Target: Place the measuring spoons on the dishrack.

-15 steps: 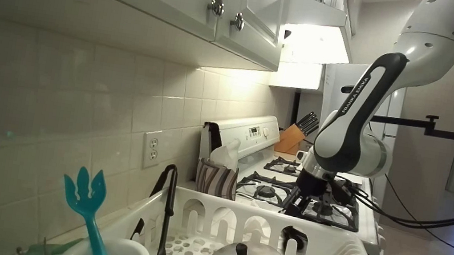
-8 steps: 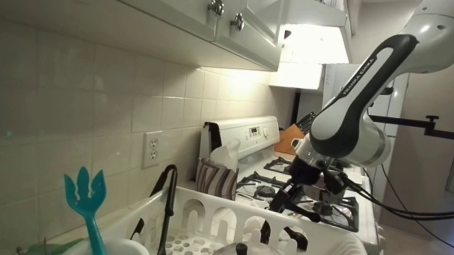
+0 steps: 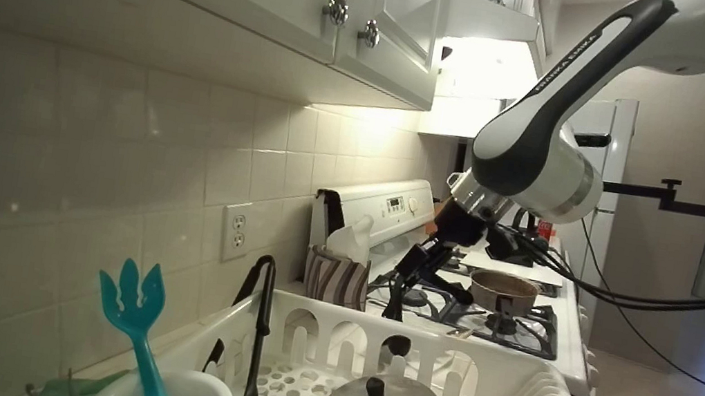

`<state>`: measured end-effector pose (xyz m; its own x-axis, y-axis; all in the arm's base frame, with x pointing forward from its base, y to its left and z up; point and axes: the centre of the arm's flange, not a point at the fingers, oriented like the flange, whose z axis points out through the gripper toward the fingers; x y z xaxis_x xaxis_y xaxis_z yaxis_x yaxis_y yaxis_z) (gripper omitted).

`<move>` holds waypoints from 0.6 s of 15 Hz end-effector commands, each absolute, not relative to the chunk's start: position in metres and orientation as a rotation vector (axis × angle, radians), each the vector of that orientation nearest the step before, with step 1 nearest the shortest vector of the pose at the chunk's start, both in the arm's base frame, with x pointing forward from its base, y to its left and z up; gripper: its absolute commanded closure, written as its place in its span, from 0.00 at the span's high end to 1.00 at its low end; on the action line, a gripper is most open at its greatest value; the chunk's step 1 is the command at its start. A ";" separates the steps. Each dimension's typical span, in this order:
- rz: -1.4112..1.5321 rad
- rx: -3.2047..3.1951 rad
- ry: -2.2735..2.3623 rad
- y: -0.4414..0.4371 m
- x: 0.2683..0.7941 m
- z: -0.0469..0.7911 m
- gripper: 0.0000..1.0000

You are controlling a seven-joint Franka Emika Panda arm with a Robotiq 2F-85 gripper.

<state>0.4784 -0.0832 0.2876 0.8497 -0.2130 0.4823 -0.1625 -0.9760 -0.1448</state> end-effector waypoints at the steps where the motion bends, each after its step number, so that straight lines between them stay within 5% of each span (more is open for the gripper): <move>1: -0.860 -2.891 0.271 -0.080 0.459 0.324 0.00; 9: -0.970 -2.867 0.231 -0.039 0.466 0.352 0.00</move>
<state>0.4958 -0.0454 0.3341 0.7952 -0.1854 0.5774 -0.1147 -0.9809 -0.1570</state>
